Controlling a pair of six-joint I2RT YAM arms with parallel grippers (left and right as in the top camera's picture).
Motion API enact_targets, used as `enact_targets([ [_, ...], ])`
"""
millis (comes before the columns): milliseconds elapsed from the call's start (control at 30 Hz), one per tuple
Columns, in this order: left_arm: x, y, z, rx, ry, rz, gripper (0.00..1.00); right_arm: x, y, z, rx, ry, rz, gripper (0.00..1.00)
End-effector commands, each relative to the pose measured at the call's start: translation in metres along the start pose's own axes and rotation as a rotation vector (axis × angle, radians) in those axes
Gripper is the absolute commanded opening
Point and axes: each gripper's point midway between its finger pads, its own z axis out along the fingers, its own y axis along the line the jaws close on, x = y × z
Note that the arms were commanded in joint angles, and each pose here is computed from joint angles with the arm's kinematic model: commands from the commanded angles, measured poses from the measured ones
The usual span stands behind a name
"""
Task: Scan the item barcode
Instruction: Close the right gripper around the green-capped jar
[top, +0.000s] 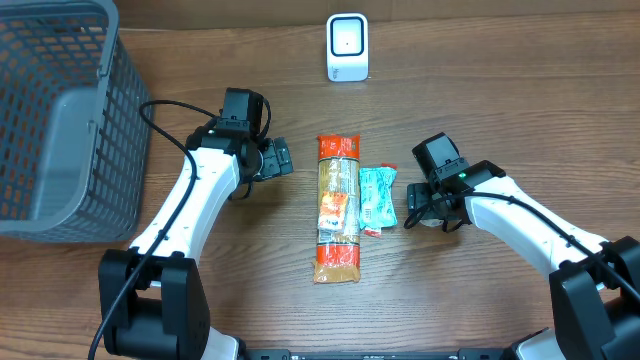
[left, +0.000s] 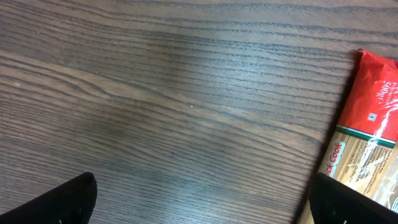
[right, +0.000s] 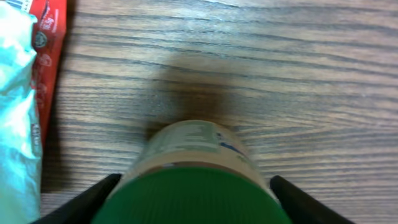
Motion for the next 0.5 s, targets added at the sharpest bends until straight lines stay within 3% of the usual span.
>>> enact_targets([
  [0,-0.0047,-0.0023,-0.006,0.011,-0.019,-0.005,1.0,0.0019,-0.0012,0.0039,0.005,0.01,-0.002,0.69],
  [100,-0.0047,-0.0023,-0.006,0.011,-0.019,-0.005,1.0,0.0021,-0.0012,0.0039,0.005,0.011,-0.002,0.64],
  [300,-0.0047,-0.0023,-0.006,0.011,-0.019,-0.005,1.0,0.0005,-0.0006,0.0036,0.002,0.005,-0.001,0.36],
  [467,-0.0047,-0.0024,-0.006,0.011,-0.02,-0.005,1.0,0.0012,-0.0008,0.0036,0.003,0.007,-0.002,0.35],
])
